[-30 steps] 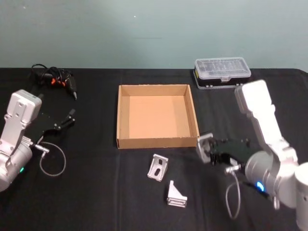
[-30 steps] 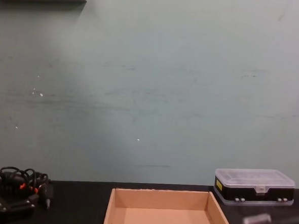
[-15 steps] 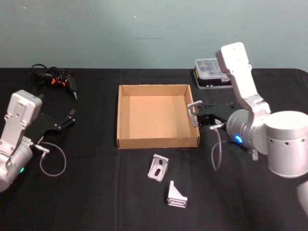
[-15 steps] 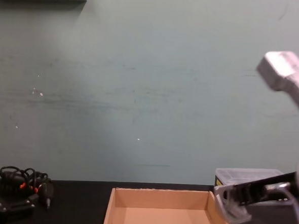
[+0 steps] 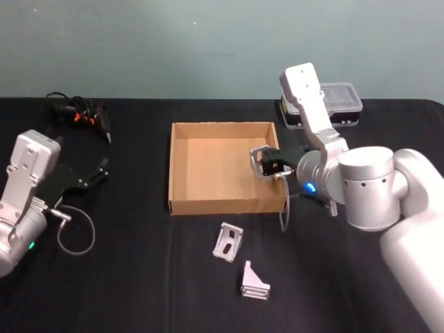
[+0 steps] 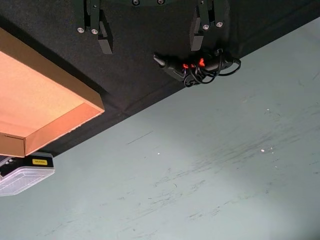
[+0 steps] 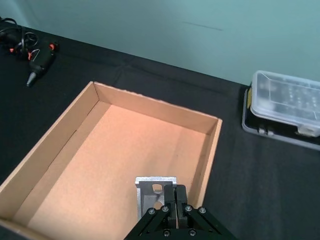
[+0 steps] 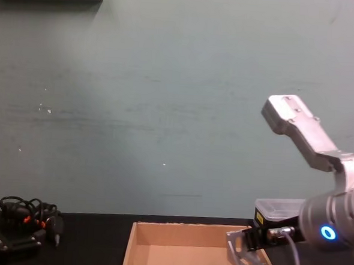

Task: Use one hand to pick up the angle iron from the table and place it into the box.

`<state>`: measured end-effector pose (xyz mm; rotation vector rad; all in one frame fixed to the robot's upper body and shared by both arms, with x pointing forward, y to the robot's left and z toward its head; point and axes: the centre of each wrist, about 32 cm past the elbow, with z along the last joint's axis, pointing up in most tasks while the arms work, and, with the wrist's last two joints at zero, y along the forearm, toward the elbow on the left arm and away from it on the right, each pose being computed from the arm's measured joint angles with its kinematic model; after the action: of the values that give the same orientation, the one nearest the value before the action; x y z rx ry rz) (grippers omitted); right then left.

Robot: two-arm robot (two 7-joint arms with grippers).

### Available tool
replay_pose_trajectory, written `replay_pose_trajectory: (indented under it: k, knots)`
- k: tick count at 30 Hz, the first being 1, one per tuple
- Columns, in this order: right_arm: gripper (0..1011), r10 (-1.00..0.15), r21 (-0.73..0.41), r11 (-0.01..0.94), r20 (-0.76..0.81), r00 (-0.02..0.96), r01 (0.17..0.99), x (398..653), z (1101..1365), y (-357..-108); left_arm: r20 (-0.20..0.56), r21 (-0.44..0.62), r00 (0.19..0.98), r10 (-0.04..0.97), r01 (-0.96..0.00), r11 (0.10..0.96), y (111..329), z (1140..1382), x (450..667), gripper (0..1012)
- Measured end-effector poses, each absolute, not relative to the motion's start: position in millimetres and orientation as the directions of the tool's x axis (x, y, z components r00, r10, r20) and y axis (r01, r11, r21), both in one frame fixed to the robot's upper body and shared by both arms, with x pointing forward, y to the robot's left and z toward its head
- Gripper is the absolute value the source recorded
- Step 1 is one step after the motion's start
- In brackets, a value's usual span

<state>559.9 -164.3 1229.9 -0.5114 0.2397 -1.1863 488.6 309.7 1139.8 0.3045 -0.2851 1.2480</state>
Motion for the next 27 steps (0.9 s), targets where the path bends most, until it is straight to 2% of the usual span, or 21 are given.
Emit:
replay_pose_trajectory:
  k: [10,19,22,24,25,27]
  knots:
    - [20,-0.922,-0.503,0.269,0.111,0.370,0.821,581.5,1215.4,-151.4,0.374,0.070,0.292,0.880,-0.955,0.287,309.6,1139.8,488.6,1011]
    - [23,-0.922,-0.501,0.271,0.111,0.371,0.822,580.8,1216.3,-151.6,0.374,0.070,0.292,0.880,-0.955,0.287,309.6,1139.8,488.6,1011]
    - [80,-0.922,-0.500,0.271,0.110,0.371,0.822,580.4,1216.6,-151.9,0.374,0.070,0.292,0.880,-0.955,0.287,309.7,1139.8,488.6,1011]
    - [173,-0.922,-0.500,0.271,0.109,0.371,0.822,580.1,1216.8,-152.1,0.374,0.070,0.292,0.880,-0.955,0.287,309.7,1139.8,488.6,1011]
    - [173,-0.922,-0.500,0.271,0.109,0.371,0.822,580.1,1216.8,-152.1,0.374,0.070,0.292,0.880,-0.955,0.287,309.7,1139.8,488.6,1011]
    - [249,-0.922,-0.501,0.271,0.109,0.370,0.822,579.8,1216.9,-152.3,0.374,0.070,0.292,0.880,-0.955,0.287,309.7,1139.8,488.6,1011]
